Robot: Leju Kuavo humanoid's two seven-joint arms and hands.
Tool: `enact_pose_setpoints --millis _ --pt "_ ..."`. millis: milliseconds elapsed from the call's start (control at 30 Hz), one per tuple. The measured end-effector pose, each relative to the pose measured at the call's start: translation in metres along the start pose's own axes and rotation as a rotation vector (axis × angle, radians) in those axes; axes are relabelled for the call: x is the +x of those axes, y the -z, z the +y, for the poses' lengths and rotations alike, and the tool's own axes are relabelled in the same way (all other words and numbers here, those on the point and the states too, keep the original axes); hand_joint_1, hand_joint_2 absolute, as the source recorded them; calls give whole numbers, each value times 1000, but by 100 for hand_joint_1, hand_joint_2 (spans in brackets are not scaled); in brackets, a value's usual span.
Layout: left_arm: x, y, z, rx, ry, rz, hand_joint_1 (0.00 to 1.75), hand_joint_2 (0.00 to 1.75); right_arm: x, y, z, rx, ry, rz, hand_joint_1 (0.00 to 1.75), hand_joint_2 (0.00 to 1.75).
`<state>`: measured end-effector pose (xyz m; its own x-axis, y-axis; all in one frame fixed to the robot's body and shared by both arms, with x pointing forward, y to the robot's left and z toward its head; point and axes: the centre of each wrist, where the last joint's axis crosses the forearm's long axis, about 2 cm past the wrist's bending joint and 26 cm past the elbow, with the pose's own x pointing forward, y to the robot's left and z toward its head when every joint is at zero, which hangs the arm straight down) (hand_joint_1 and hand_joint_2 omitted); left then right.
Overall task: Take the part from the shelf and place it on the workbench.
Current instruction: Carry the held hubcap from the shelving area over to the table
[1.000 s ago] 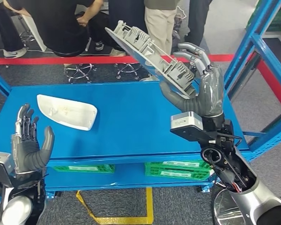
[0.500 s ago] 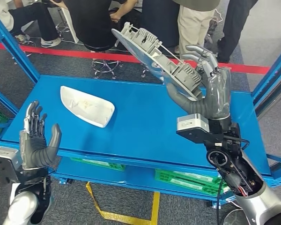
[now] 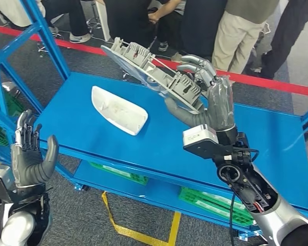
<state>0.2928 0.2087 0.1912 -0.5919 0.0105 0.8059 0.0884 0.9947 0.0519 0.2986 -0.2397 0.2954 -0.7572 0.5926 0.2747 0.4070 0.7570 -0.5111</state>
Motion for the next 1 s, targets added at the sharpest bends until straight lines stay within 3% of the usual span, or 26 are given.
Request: enact_pose_setpoints --millis 1000 --pt "1 0 -3 8 -4 -8 0 175 35 3 12 14 177 -48 175 175"
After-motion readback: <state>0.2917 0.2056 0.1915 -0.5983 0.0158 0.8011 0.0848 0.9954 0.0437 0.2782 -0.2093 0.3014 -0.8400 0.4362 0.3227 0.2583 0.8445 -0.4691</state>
